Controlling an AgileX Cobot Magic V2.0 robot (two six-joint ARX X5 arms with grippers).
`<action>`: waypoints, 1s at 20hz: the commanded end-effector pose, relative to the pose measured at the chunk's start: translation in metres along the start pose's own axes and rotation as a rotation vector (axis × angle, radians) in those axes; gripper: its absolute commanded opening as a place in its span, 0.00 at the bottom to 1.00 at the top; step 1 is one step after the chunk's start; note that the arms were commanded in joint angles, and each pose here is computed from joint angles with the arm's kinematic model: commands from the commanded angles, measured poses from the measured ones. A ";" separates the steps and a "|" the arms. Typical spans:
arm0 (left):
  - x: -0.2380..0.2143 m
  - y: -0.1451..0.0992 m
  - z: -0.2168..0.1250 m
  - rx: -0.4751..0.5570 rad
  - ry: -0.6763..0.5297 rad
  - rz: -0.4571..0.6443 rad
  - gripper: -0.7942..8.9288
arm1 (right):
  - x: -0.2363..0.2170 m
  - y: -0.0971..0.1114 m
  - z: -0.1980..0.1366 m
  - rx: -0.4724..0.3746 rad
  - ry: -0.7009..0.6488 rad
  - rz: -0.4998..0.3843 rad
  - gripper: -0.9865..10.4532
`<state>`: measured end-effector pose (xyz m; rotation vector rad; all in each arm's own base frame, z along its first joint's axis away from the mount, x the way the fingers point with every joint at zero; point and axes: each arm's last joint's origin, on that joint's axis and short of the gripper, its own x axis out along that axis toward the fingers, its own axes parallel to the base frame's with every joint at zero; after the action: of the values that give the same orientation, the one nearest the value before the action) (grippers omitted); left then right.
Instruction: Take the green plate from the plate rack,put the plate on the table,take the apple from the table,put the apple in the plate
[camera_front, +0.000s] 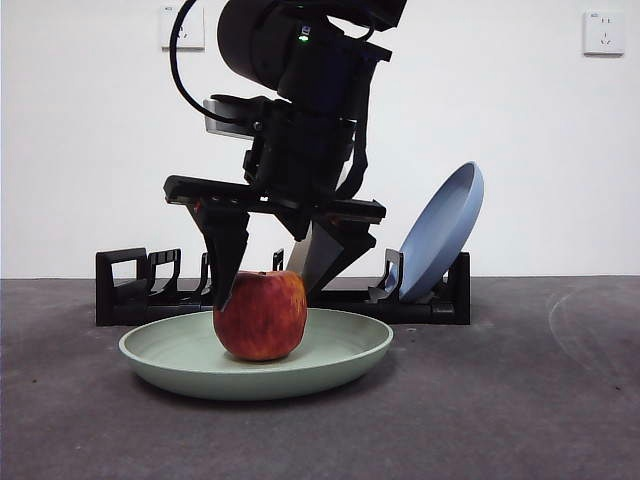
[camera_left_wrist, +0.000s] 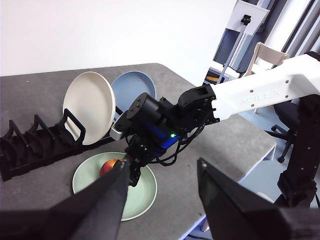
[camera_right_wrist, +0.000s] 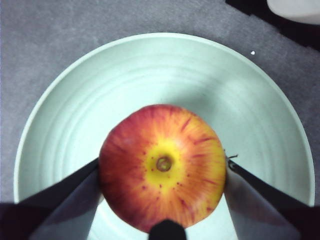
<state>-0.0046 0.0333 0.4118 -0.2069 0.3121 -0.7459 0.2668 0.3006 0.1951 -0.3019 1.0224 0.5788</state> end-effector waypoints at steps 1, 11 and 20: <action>0.000 0.000 0.001 -0.011 -0.002 -0.007 0.32 | 0.008 0.000 -0.003 -0.005 0.021 -0.004 0.58; 0.004 0.000 0.003 -0.003 -0.022 0.079 0.32 | -0.093 -0.001 0.037 -0.101 0.099 -0.019 0.58; 0.027 -0.008 0.009 0.054 0.004 0.224 0.31 | -0.246 -0.021 0.007 -0.109 -0.021 -0.006 0.58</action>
<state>0.0111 0.0120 0.4161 -0.1310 0.3144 -0.5345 0.1885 0.2107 0.4146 -0.3742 0.9542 0.6319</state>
